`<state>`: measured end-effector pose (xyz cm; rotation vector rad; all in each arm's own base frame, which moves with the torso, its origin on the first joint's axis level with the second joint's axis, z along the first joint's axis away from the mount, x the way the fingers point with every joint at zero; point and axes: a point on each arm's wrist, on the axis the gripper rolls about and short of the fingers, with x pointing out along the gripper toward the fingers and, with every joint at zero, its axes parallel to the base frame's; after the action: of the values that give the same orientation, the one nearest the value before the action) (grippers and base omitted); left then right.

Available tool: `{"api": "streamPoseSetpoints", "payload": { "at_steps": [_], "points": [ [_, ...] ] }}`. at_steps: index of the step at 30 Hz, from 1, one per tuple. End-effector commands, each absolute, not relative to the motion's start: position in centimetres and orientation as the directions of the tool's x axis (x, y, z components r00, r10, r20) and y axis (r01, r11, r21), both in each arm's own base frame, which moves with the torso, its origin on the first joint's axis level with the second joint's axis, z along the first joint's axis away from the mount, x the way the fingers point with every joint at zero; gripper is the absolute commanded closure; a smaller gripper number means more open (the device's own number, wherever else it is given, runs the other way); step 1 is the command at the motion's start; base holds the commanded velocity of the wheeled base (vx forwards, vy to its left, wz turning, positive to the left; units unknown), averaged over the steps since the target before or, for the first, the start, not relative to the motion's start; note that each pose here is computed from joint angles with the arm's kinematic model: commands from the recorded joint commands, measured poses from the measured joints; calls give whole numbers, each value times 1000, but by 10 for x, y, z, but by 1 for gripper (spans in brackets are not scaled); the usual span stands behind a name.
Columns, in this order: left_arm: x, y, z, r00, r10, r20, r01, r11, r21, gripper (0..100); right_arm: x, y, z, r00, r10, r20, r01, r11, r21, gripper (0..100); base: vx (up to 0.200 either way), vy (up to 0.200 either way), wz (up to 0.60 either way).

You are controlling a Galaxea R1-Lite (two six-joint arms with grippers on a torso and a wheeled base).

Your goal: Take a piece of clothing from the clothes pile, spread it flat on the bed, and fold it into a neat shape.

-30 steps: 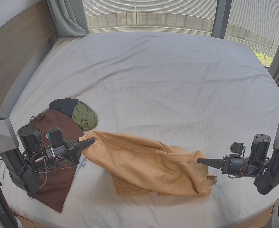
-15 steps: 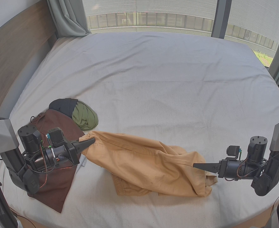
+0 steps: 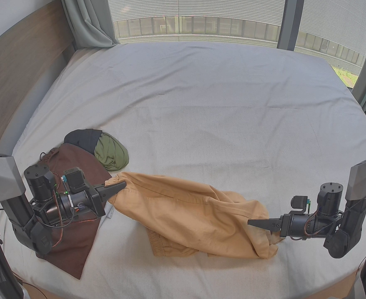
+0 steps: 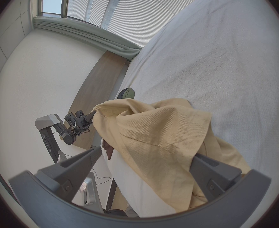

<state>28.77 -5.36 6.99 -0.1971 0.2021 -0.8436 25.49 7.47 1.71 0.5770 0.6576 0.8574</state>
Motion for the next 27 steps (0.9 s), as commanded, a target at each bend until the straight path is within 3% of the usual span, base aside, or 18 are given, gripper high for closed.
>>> {"api": "streamPoseSetpoints", "payload": {
  "at_steps": [1,27],
  "points": [
    [288,-54,70,647,-756,-99,719,648,-252,100,257,80,15,470,836,-284,-502,518,692,0,0,0,0],
    [290,-57,68,646,-757,-99,720,647,-250,100,252,89,31,450,859,-245,-553,483,679,0,0,0,0]
  ]
}}
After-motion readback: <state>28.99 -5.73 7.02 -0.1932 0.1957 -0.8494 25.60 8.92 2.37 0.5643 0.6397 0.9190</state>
